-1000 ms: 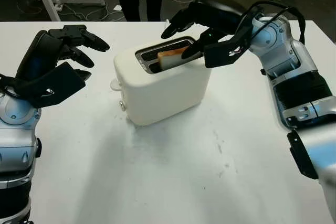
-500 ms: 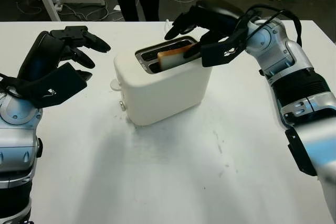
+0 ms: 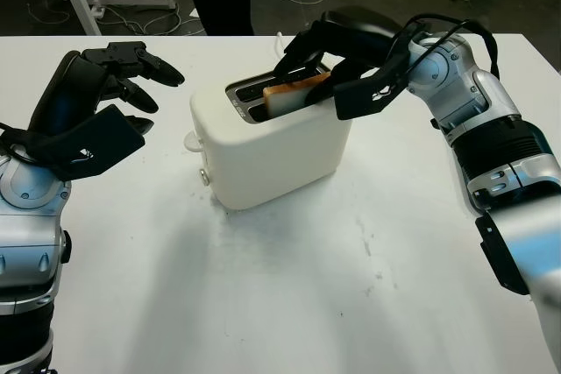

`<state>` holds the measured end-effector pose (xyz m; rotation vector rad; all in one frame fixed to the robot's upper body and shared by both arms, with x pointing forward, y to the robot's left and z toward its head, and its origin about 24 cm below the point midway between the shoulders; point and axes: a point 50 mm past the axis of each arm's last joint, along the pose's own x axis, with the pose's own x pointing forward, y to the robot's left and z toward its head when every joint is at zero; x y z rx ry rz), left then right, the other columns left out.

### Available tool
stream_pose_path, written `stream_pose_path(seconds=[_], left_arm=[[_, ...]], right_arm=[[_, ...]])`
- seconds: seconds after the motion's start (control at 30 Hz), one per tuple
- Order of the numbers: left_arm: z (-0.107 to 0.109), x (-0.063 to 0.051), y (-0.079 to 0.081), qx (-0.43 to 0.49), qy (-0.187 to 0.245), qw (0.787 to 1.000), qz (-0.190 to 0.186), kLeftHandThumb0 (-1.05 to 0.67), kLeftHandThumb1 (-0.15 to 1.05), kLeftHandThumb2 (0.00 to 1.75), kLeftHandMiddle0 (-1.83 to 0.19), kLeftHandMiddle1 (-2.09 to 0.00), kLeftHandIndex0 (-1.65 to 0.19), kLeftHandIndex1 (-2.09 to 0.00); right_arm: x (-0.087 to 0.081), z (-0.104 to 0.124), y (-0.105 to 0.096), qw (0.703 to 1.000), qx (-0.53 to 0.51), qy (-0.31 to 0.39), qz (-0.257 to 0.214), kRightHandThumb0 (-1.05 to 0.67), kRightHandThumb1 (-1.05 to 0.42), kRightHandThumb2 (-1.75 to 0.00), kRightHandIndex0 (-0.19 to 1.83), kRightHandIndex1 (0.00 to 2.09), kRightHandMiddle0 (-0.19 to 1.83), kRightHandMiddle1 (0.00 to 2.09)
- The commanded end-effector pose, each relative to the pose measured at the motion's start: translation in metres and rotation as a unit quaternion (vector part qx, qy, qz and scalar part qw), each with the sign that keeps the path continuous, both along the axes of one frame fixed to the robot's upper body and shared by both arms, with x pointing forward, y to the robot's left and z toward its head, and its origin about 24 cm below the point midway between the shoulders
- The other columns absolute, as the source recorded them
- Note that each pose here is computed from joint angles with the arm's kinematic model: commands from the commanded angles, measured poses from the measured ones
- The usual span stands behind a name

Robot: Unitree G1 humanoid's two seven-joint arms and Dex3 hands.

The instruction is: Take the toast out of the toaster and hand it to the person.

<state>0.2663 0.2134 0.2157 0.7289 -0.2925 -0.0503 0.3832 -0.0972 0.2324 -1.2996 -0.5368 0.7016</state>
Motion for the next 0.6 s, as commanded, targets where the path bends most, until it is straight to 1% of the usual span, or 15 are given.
stream_pose_path(seconds=[0.0,0.1,0.17,0.23,0.27,0.33,0.37,0.4,0.43,0.47,0.5,0.57], left_arm=[[-0.001,-0.001,0.0,0.0,-0.003,1.0,0.003,0.58,0.92,0.06,-0.69,-1.15,-0.69,-0.78],[-0.001,-0.002,0.0,-0.001,-0.004,1.0,0.005,0.58,0.92,0.06,-0.69,-1.15,-0.69,-0.78],[-0.001,-0.002,0.001,0.001,-0.005,1.0,0.005,0.58,0.92,0.05,-0.69,-1.16,-0.69,-0.78],[-0.001,-0.002,0.001,0.0,-0.004,1.0,0.006,0.58,0.92,0.05,-0.7,-1.16,-0.69,-0.79],[-0.001,-0.002,0.001,-0.001,-0.004,1.0,0.006,0.57,0.92,0.05,-0.69,-1.15,-0.69,-0.78],[-0.001,-0.002,0.0,0.0,-0.005,1.0,0.005,0.57,0.92,0.05,-0.69,-1.15,-0.69,-0.78],[-0.001,-0.002,0.0,-0.001,-0.004,1.0,0.006,0.58,0.92,0.05,-0.69,-1.15,-0.69,-0.79],[-0.001,-0.002,0.0,-0.002,-0.003,1.0,0.007,0.58,0.92,0.06,-0.69,-1.15,-0.69,-0.78],[0.0,-0.003,0.0,-0.002,-0.001,1.0,0.007,0.58,0.92,0.06,-0.68,-1.15,-0.69,-0.78],[0.0,-0.003,0.0,-0.002,-0.001,1.0,0.007,0.59,0.92,0.07,-0.68,-1.15,-0.68,-0.78],[0.0,-0.003,0.0,-0.002,-0.002,1.0,0.006,0.59,0.92,0.07,-0.67,-1.15,-0.68,-0.78],[0.0,-0.002,0.0,-0.001,-0.003,1.0,0.005,0.59,0.92,0.07,-0.68,-1.15,-0.69,-0.79]], right_arm=[[-0.003,-0.008,0.001,1.0,-0.012,0.003,0.013,-0.39,-0.69,-0.01,0.65,0.89,0.97,0.02],[-0.003,-0.015,0.002,0.999,-0.005,0.025,0.019,-0.27,-0.71,-0.01,0.74,0.88,1.03,0.04],[-0.003,-0.021,0.002,0.999,-0.014,0.047,0.018,-0.24,-0.73,-0.01,0.88,0.82,1.08,0.06],[-0.002,-0.026,0.002,0.997,-0.039,0.06,0.013,-0.29,-0.74,-0.01,0.92,0.81,1.12,0.08],[-0.002,-0.028,0.002,0.996,-0.052,0.066,0.009,-0.39,-0.76,-0.01,0.95,0.84,1.17,0.11],[-0.002,-0.031,0.003,0.994,-0.078,0.078,0.008,-0.47,-0.79,-0.01,0.95,0.92,1.22,0.17],[-0.002,-0.031,0.003,0.992,-0.093,0.079,0.011,-0.52,-0.81,-0.01,0.95,1.04,1.23,0.26],[-0.003,-0.032,0.004,0.992,-0.103,0.078,0.014,-0.57,-0.85,0.0,0.95,1.23,1.14,0.55],[-0.003,-0.032,0.004,0.991,-0.111,0.075,0.018,-0.59,-0.86,0.0,0.95,1.3,1.07,0.73],[-0.003,-0.032,0.004,0.991,-0.115,0.072,0.022,-0.62,-0.89,0.0,0.96,1.5,0.98,1.05],[-0.004,-0.032,0.005,0.99,-0.119,0.068,0.024,-0.63,-0.9,0.0,0.96,1.58,0.93,1.22],[-0.004,-0.032,0.005,0.99,-0.127,0.061,0.026,-0.64,-0.91,-0.03,0.96,1.63,0.88,1.28]])
